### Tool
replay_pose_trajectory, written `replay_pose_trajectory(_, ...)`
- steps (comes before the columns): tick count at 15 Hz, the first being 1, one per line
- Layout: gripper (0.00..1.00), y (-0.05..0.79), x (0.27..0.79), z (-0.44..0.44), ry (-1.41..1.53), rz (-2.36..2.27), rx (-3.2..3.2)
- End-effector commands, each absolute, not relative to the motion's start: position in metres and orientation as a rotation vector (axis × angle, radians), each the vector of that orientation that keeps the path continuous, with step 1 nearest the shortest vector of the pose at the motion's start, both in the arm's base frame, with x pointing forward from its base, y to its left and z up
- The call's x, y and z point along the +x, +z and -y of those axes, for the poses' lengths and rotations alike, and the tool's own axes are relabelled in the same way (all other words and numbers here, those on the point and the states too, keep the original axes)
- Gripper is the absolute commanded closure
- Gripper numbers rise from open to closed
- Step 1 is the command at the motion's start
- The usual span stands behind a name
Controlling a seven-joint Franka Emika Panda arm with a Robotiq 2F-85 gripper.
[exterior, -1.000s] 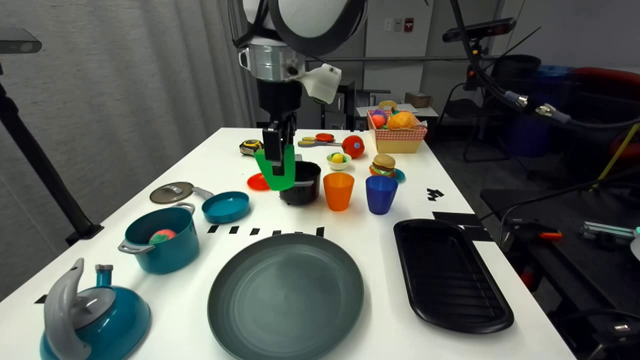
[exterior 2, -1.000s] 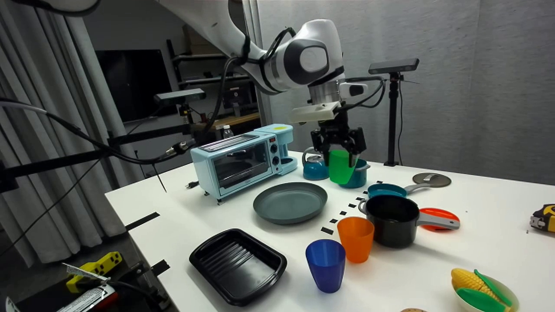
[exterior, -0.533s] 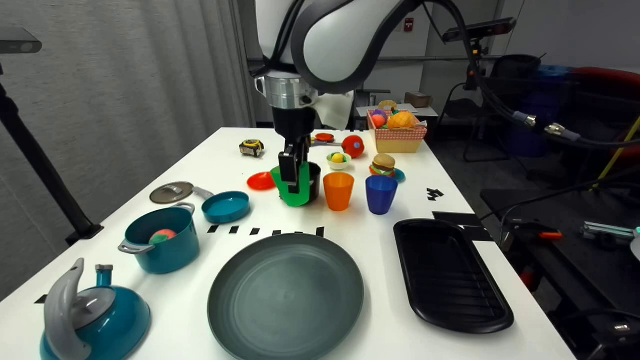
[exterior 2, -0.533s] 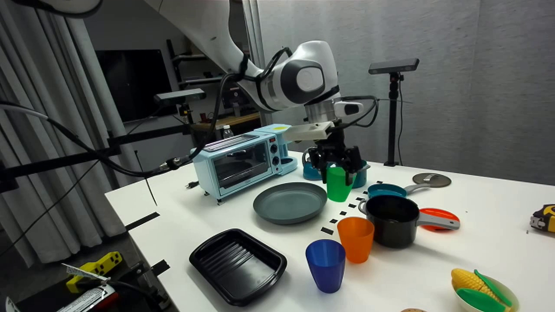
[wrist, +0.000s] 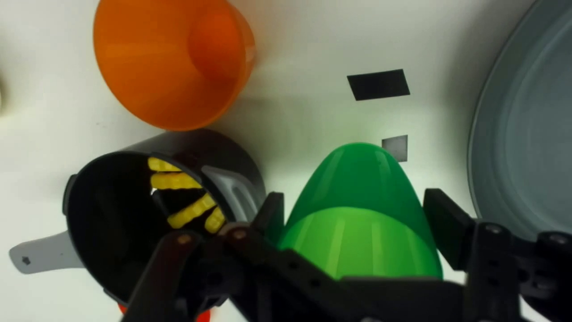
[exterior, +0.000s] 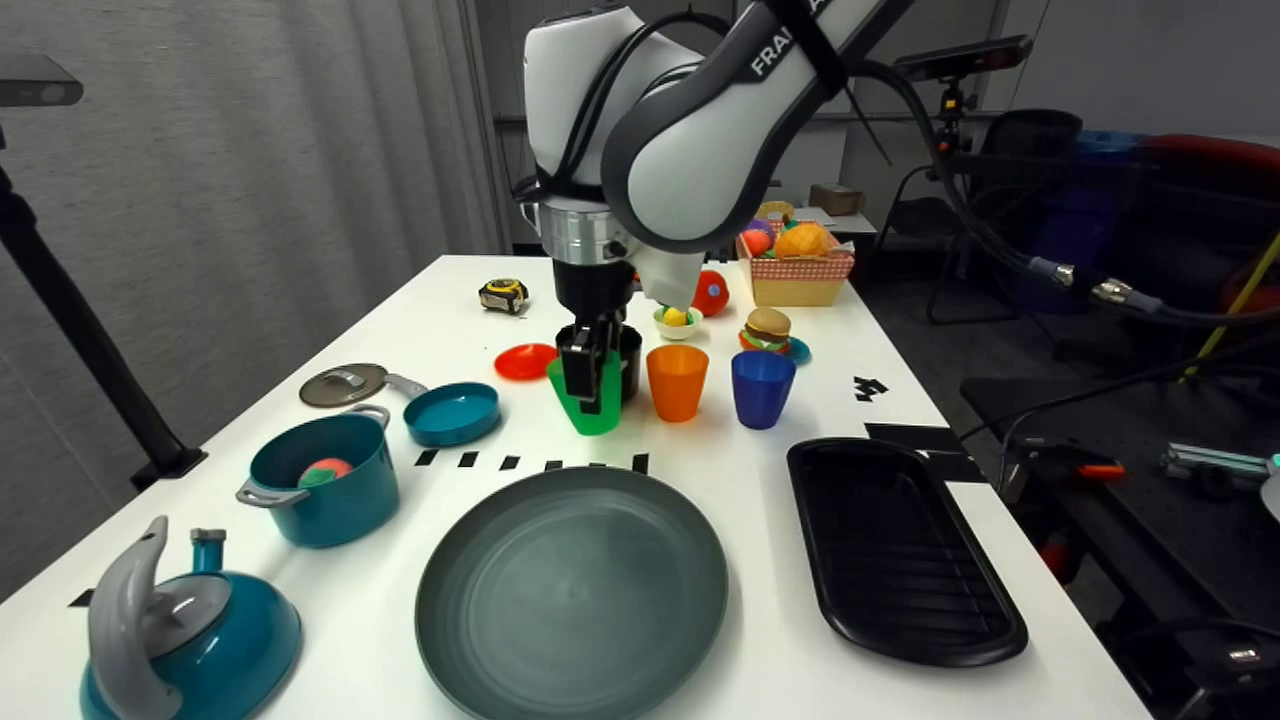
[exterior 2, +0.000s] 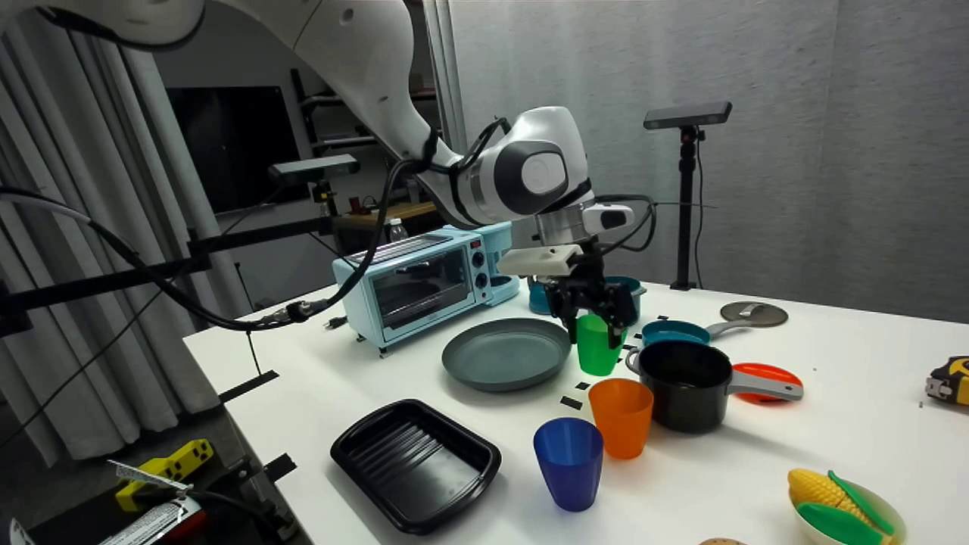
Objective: Pour the things in the green cup into the pot
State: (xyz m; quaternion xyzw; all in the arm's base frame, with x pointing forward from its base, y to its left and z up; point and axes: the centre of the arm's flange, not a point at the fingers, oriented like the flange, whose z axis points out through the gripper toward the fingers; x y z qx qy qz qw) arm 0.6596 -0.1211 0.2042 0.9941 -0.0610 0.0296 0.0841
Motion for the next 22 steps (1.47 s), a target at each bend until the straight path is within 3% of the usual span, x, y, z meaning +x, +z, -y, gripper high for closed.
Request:
replay_pose_trajectory(1,0.45,0.192,0.666,0.12,0.141,0.191,2.928)
replay_pose_trajectory(19,0.45,0.176,0.675,0.09,0.154,0.113,2.933)
replay_pose_trajectory(20,0.42,0.176,0.675,0.089,0.152,0.11,2.934)
replay_pose_trajectory(21,0.05,0.175,0.675,0.088,0.15,0.108,2.935)
replay_pose_trajectory(22,0.03,0.175,0.675,0.087,0.148,0.106,2.936)
